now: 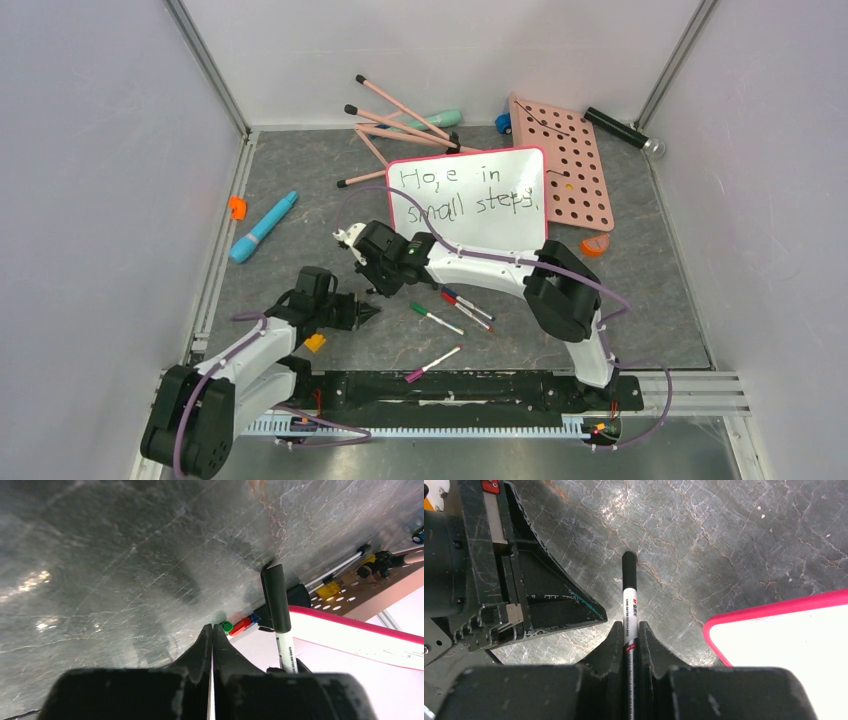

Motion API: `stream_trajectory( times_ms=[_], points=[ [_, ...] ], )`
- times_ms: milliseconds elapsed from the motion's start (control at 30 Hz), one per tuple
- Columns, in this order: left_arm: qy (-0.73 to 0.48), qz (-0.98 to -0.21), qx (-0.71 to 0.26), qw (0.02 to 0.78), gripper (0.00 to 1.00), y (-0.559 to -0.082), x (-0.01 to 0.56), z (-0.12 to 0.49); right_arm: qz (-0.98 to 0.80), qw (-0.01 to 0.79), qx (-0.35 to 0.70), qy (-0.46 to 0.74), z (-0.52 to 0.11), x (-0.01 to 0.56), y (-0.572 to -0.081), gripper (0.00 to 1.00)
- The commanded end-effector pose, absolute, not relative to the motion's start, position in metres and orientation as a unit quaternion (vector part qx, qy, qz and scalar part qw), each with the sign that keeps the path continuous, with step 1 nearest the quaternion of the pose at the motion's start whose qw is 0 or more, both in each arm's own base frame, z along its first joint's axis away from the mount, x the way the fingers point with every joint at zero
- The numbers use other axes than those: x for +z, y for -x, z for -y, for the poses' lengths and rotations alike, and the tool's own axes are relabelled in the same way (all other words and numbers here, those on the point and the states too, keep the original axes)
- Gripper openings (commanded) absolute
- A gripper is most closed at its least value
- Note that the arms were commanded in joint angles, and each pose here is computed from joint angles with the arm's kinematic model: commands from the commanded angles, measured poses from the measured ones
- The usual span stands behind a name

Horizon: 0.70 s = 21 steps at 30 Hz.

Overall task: Write a sentence on the whiteboard
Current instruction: Close the whiteboard marker at the center of the board, then place the whiteboard marker at the center of the board.

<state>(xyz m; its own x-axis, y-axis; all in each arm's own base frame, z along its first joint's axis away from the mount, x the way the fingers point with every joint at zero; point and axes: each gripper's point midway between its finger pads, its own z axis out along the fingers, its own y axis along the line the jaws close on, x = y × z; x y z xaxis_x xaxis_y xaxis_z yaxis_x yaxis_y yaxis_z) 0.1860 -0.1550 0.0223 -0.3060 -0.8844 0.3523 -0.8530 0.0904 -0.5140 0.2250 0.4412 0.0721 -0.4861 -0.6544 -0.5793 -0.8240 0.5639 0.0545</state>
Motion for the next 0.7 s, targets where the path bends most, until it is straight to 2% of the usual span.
stream_trajectory(
  times_ms=[0, 133, 233, 367, 467, 567, 600, 667],
  points=[
    [0.557, -0.761, -0.328, 0.059, 0.02, -0.194, 0.037, 0.153, -0.844, 0.257, 0.153, 0.446, -0.438, 0.077, -0.225, 0.0],
    [0.549, -0.774, -0.291, 0.12, 0.02, -0.198, 0.054, 0.133, -0.839, 0.285, 0.157, 0.437, -0.432, 0.099, -0.231, 0.0],
    [0.531, -0.788, -0.264, 0.164, 0.05, -0.202, 0.069, 0.119, -0.832, 0.311, 0.174, 0.425, -0.429, 0.111, -0.231, 0.05],
    [0.5, -0.812, -0.206, 0.22, 0.13, -0.206, 0.084, 0.096, -0.827, 0.335, 0.195, 0.408, -0.421, 0.115, -0.227, 0.34],
    [0.46, -0.831, -0.17, 0.261, 0.2, -0.212, 0.098, 0.082, -0.824, 0.349, 0.204, 0.397, -0.418, 0.12, -0.227, 0.4],
    [0.41, -0.847, -0.141, 0.309, 0.28, -0.222, 0.114, 0.07, -0.818, 0.37, 0.211, 0.387, -0.411, 0.131, -0.228, 0.58],
    [0.387, -0.852, -0.134, 0.327, 0.33, -0.227, 0.119, 0.067, -0.815, 0.381, 0.213, 0.381, -0.406, 0.137, -0.229, 0.69],
    [0.331, -0.859, -0.133, 0.367, 0.42, -0.238, 0.13, 0.066, -0.81, 0.407, 0.215, 0.365, -0.396, 0.148, -0.231, 0.74]
  ],
)
